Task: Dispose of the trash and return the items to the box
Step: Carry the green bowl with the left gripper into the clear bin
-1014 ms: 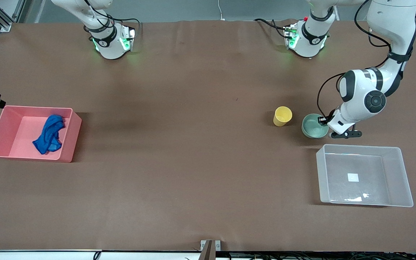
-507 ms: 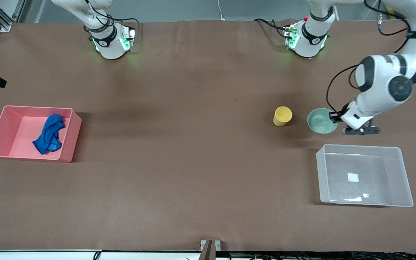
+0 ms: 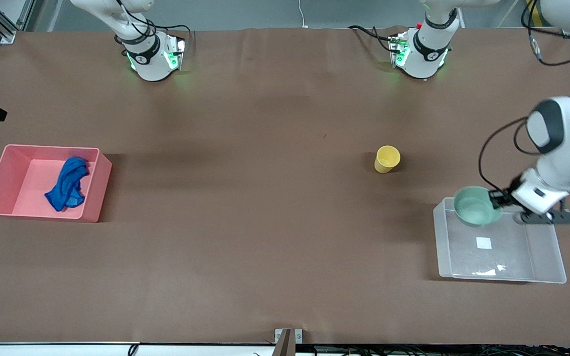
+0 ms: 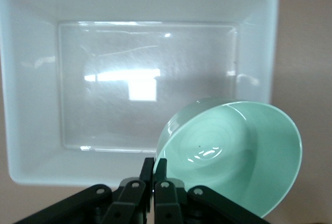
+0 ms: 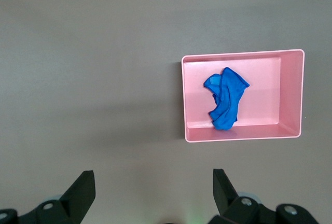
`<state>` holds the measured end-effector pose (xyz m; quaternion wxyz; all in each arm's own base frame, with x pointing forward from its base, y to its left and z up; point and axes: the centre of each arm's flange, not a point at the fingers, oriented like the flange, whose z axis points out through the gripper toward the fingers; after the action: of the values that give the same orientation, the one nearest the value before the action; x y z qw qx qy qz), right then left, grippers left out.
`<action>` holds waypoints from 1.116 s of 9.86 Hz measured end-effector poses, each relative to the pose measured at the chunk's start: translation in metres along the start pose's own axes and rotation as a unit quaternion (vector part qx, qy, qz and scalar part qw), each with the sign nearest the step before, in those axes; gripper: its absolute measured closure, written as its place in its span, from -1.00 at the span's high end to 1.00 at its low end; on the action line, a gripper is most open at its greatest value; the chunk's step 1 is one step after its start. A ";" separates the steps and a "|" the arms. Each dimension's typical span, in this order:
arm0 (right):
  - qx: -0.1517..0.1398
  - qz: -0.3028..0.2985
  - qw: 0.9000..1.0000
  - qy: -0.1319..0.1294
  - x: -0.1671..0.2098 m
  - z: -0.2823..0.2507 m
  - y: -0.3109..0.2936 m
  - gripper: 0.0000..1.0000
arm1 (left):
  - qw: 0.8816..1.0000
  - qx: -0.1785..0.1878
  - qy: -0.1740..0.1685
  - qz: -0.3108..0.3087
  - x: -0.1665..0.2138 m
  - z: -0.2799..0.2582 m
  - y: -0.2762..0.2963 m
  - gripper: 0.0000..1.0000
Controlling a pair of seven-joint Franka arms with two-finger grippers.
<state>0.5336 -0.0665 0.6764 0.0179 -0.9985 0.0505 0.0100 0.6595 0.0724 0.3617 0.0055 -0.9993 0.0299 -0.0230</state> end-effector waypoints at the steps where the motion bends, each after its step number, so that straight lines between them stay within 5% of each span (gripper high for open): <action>1: 0.000 0.000 1.000 0.000 0.000 0.000 0.000 1.00 | 1.000 -0.013 -0.006 0.009 0.013 0.011 -0.030 -0.92; 5: 0.000 -0.001 1.000 -0.001 0.000 0.000 -0.001 1.00 | 0.999 -0.025 -0.032 0.020 0.024 0.067 -0.055 -0.92; 9: 0.000 -0.001 1.000 -0.001 0.000 0.000 -0.001 1.00 | 1.000 -0.015 -0.019 0.018 0.031 0.107 -0.053 -0.92; 11: 0.000 -0.001 1.000 -0.001 0.000 0.000 -0.001 1.00 | 1.000 -0.012 -0.013 0.018 0.033 0.113 -0.051 -0.40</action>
<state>0.5335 -0.0653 0.6768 0.0180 -0.9986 0.0494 0.0107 0.7008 0.1229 0.2514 -0.0060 -0.9988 0.0482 -0.0094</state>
